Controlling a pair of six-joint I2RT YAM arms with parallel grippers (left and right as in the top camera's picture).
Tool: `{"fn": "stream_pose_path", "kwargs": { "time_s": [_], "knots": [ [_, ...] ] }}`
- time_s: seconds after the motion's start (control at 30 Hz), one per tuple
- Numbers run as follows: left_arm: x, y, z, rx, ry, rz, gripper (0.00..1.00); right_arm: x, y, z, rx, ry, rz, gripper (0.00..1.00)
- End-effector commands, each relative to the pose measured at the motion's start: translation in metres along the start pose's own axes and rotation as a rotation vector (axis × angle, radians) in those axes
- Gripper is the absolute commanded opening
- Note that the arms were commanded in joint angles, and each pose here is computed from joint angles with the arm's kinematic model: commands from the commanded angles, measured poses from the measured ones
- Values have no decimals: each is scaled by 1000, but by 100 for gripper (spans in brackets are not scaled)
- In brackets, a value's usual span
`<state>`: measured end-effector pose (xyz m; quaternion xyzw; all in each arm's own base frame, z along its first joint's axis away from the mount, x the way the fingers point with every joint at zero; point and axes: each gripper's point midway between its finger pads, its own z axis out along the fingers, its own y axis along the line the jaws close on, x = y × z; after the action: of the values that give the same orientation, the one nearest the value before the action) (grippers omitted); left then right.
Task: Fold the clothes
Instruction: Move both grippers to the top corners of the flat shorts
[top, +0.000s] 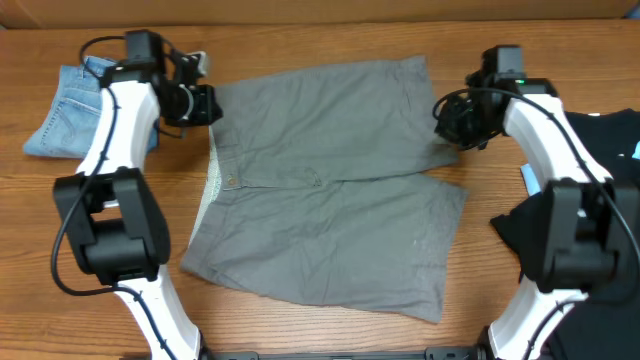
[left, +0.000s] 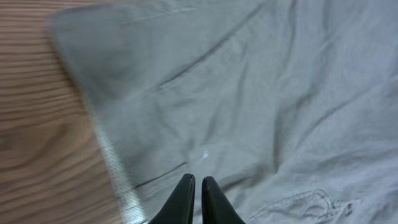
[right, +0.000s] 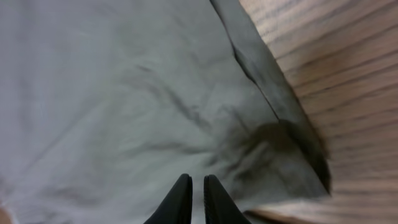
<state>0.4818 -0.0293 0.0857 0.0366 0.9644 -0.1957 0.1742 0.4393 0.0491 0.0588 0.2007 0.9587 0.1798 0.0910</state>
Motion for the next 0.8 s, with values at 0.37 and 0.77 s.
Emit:
{"fn": "stream_pose_path", "kwargs": {
  "time_s": [0.37, 0.77],
  "knots": [
    [44, 27, 84, -207, 156, -49, 17, 9, -68, 98, 217, 86, 143, 8],
    [7, 30, 125, -142, -20, -145, 15, -27, -74, 109, 211, -60, 199, 9]
  ]
}}
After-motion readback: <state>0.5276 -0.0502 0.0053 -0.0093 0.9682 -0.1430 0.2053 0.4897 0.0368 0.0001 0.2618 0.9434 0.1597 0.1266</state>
